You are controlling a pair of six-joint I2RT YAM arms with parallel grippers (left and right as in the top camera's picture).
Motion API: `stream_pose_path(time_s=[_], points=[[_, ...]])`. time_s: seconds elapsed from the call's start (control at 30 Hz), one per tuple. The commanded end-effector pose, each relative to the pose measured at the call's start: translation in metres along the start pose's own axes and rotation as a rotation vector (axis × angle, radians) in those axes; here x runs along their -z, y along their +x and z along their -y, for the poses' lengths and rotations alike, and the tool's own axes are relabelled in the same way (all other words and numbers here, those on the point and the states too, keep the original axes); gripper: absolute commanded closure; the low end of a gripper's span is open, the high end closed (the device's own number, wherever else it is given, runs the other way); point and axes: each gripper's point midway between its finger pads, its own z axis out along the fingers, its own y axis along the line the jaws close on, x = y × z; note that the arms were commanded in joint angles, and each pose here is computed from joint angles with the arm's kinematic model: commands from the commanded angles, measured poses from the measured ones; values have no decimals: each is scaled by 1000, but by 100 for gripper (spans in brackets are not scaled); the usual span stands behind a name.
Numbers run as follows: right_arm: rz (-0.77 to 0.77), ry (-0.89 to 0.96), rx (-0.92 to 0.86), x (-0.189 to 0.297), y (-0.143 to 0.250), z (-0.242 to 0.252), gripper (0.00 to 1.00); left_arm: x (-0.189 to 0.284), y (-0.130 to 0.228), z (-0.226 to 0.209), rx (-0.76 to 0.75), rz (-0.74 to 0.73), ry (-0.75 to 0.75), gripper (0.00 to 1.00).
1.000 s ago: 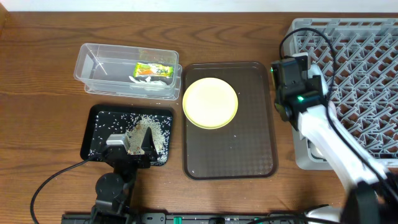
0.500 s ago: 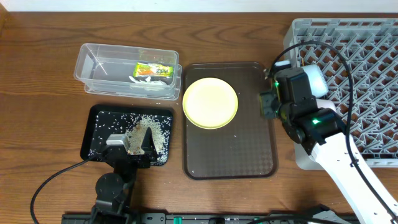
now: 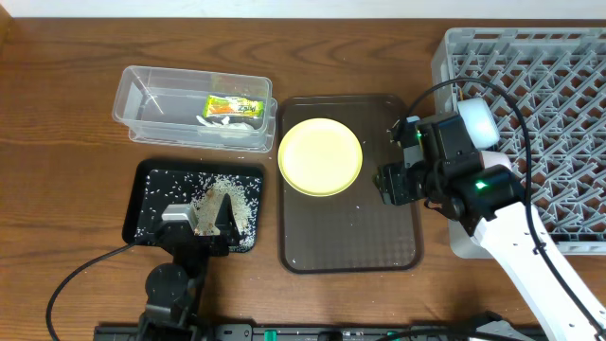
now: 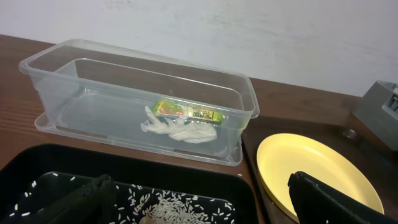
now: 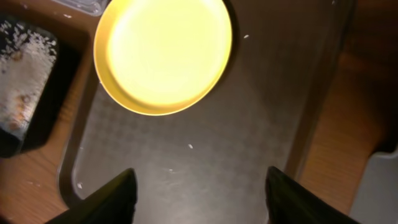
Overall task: Sort waste into correct bins and load items into the dishwasher rack
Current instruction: 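Move the right gripper to the yellow plate and grasp its edge, then lift the yellow plate and stand it upright in the rack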
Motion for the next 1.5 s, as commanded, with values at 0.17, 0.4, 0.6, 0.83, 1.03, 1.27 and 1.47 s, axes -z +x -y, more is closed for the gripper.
stream_pose_path(time_s=[0.17,0.4,0.6,0.83,1.03,1.27,1.47], points=[[-54,-9,-106,-43,2,-17,54,-3,14,-5,-19,-29,-14,9],[-102,44,-336,-106,3,1,53,-3,14,-5,-19,-29,-14,9],[-127,60,-409,-145,9,9,60,-3,14,-5,-19,-29,-14,9],[-140,116,-484,-164,18,21,69,-3,14,-5,-19,-29,-14,9],[-120,171,-480,-165,18,31,93,-3,14,-5,-19,-29,-14,9],[-21,174,-412,-142,-11,45,99,-3,14,-5,-19,-29,-14,9],[194,313,-332,-65,-54,73,99,-3,14,-5,-19,-29,-14,9]])
